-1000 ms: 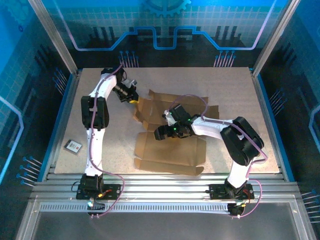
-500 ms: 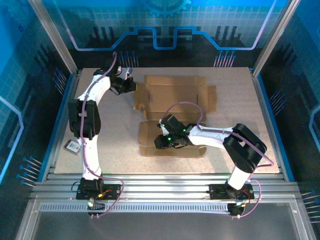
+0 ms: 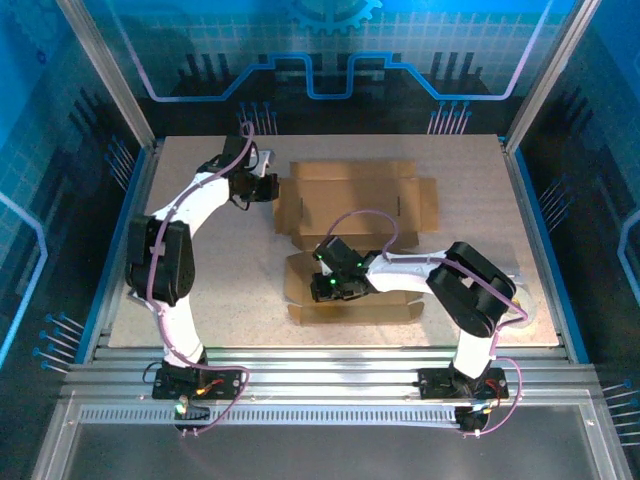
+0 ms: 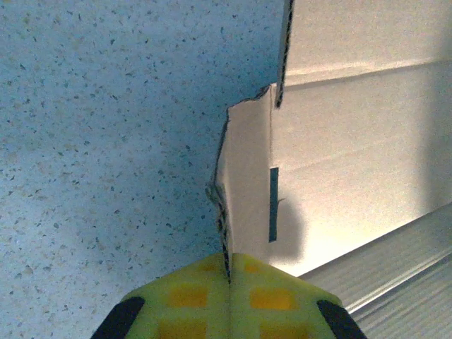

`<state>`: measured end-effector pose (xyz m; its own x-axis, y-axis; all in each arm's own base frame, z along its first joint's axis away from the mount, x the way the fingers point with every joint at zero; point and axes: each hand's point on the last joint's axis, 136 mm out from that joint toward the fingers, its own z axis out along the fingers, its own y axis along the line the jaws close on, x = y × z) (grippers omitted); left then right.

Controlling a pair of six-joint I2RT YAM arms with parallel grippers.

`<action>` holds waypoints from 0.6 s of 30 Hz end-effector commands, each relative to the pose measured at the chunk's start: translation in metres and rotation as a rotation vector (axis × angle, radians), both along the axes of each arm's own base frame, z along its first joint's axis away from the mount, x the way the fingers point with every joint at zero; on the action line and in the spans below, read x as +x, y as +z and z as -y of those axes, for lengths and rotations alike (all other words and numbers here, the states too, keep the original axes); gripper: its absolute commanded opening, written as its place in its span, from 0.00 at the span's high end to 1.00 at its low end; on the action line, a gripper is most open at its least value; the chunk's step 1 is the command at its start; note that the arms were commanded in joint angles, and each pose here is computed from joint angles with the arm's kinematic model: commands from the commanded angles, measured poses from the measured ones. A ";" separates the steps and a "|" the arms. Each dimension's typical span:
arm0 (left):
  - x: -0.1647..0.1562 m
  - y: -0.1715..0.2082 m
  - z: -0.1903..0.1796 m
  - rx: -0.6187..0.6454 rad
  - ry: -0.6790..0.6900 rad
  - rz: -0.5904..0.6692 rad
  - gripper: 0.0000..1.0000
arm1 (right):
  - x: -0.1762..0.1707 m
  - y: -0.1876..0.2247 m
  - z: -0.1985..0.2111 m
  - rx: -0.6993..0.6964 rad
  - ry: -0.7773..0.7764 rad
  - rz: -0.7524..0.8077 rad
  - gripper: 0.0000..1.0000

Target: Fold the paper box

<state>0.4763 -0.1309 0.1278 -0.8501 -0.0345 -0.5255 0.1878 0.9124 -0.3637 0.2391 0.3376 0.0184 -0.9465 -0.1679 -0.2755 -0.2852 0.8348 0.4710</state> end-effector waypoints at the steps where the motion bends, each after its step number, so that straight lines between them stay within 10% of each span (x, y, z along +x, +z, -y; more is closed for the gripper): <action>1: -0.013 0.004 0.005 0.016 0.014 0.015 0.96 | 0.004 -0.008 -0.001 -0.034 -0.033 0.008 0.96; 18: -0.077 -0.027 0.026 0.033 0.020 -0.084 0.95 | 0.022 -0.007 -0.014 -0.029 -0.056 0.048 0.99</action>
